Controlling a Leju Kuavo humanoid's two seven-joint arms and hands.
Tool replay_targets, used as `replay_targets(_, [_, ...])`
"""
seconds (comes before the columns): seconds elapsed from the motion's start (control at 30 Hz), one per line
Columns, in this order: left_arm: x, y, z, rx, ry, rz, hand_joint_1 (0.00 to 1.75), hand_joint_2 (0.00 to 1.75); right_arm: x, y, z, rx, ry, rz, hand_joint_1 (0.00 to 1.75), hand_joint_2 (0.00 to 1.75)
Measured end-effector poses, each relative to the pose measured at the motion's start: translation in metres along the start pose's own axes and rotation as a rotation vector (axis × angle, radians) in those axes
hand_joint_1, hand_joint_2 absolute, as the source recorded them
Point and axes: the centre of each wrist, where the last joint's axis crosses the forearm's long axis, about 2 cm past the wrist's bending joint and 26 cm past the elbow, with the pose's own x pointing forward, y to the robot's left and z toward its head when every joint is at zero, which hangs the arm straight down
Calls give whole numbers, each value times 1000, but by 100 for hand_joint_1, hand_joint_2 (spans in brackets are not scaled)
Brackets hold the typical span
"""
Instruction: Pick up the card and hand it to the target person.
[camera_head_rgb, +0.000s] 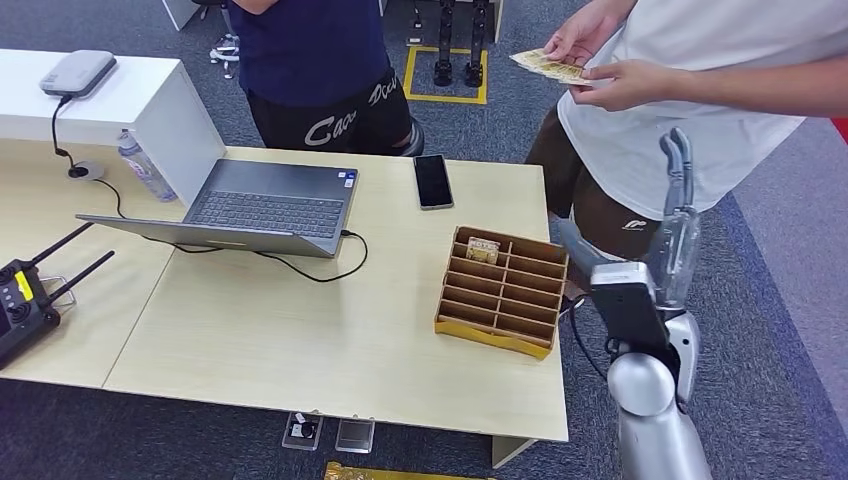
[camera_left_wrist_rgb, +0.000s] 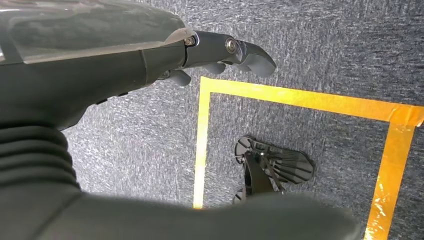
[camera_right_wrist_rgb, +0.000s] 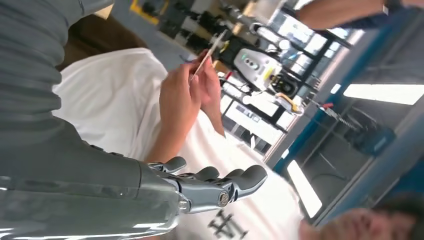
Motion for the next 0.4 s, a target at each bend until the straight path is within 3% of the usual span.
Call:
replay_targets(0.2, [0, 0, 0, 5, 0, 1, 0, 0, -23, -45, 24, -114, 27, -205, 0, 175])
replay_targets(0.4, [0, 0, 0, 16, 9, 10, 0, 0, -45, -84, 53, -215, 106, -208, 0, 175])
